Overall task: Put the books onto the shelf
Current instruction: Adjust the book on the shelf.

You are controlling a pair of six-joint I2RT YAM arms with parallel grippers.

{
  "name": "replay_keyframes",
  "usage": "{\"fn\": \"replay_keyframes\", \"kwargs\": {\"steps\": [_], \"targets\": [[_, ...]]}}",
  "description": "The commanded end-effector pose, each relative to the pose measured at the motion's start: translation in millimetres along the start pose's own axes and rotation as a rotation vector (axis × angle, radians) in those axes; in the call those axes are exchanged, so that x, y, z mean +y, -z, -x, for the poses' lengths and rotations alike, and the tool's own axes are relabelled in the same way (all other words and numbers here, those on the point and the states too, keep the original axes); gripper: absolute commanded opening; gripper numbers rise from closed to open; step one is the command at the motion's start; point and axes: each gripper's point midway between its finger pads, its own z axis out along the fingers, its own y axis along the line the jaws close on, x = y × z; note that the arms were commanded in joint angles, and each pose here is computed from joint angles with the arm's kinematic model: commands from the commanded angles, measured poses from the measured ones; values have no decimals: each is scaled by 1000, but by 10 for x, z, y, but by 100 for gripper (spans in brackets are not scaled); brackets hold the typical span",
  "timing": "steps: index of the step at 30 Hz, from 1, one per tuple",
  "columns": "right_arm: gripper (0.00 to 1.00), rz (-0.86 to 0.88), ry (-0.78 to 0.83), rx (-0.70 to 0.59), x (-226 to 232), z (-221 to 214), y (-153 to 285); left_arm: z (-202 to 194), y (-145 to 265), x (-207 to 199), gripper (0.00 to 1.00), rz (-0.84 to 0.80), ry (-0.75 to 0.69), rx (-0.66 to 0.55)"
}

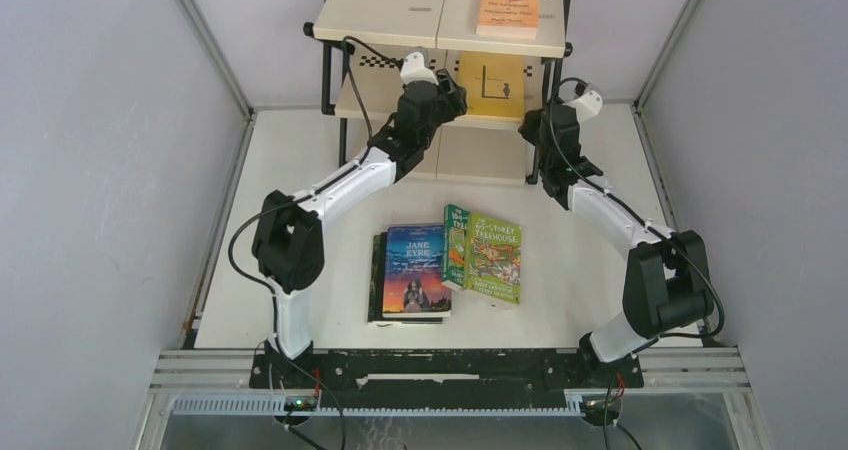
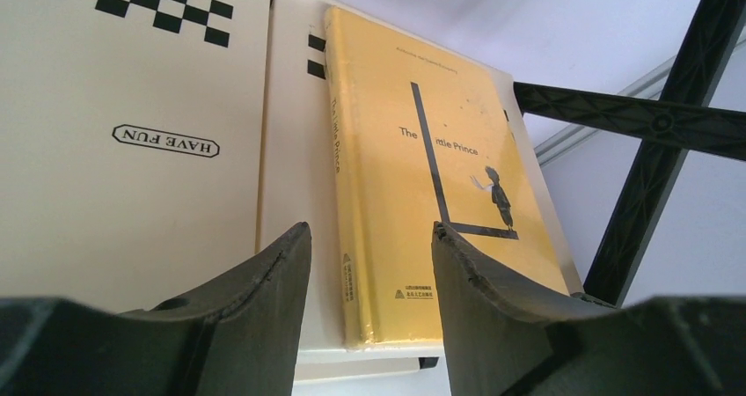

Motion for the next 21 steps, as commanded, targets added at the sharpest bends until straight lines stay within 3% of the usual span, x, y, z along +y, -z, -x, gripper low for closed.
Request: {"fn": "replay_keyframes", "kwargs": {"steps": [1, 21], "targets": [[0, 55, -37, -51, 167, 240, 101, 303, 94, -121, 58, -24, 23, -51], [0, 71, -37, -55, 195, 296, 142, 43, -128, -203, 58, -38, -9, 96]]}}
